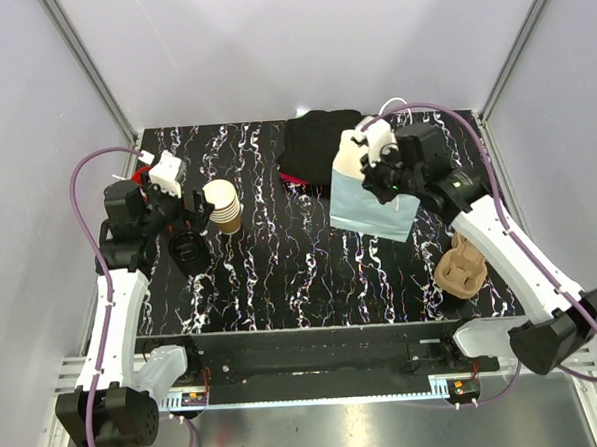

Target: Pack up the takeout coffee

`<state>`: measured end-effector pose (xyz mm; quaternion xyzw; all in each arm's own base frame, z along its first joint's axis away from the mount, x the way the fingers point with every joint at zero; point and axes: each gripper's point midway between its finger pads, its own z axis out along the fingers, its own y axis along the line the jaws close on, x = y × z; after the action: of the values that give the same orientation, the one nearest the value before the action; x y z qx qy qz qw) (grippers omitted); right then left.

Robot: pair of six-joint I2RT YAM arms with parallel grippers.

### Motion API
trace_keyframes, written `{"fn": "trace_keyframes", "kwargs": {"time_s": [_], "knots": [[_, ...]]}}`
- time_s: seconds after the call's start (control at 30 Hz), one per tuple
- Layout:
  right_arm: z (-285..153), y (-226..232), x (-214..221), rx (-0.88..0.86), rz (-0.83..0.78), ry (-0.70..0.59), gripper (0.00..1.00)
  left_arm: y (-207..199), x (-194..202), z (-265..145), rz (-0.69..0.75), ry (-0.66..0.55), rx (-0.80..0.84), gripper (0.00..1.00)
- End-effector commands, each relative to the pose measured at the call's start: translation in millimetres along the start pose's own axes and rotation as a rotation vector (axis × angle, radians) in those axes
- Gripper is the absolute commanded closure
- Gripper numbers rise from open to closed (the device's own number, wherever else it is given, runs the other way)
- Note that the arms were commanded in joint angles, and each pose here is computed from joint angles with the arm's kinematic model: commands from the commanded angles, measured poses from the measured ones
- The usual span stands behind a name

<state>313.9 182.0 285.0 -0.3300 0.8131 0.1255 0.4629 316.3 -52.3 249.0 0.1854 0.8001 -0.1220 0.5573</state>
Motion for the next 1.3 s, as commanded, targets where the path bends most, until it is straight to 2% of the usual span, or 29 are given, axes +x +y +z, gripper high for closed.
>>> {"fn": "trace_keyframes", "kwargs": {"time_s": [0.0, 0.23, 0.43, 0.63, 1.0, 1.1, 1.13, 1.17, 1.23, 1.27], "knots": [[14, 29, -31, -0.074, -0.070, -0.050, 1.00, 1, -15, 1, 0.045, -0.059, -0.001, 0.01], [42, 88, -26, -0.209, -0.175, 0.021, 1.00, 4, -14, 1, 0.053, -0.061, -0.012, 0.01], [34, 130, -37, -0.323, -0.261, 0.014, 1.00, 5, -14, 1, 0.058, -0.062, -0.019, 0.01], [12, 134, -53, -0.356, -0.313, -0.044, 1.00, 5, -14, 2, 0.058, -0.061, -0.017, 0.01], [7, 134, -35, -0.386, -0.430, -0.041, 1.00, 5, -14, 3, 0.055, -0.060, -0.015, 0.01], [1, 125, -44, -0.338, -0.439, -0.064, 0.77, 5, -13, 4, 0.052, -0.055, -0.014, 0.01], [0, 124, -46, -0.327, -0.442, -0.068, 0.62, 5, -13, 4, 0.054, -0.056, -0.013, 0.01], [-2, 121, -49, -0.313, -0.448, -0.075, 0.51, 5, -13, 4, 0.052, -0.055, -0.011, 0.01], [-4, 111, -57, -0.254, -0.448, -0.092, 0.30, 5, -12, 5, 0.050, -0.051, -0.010, 0.01], [-4, 108, -59, -0.237, -0.453, -0.097, 0.24, 5, -13, 4, 0.054, -0.055, -0.011, 0.01]]}}
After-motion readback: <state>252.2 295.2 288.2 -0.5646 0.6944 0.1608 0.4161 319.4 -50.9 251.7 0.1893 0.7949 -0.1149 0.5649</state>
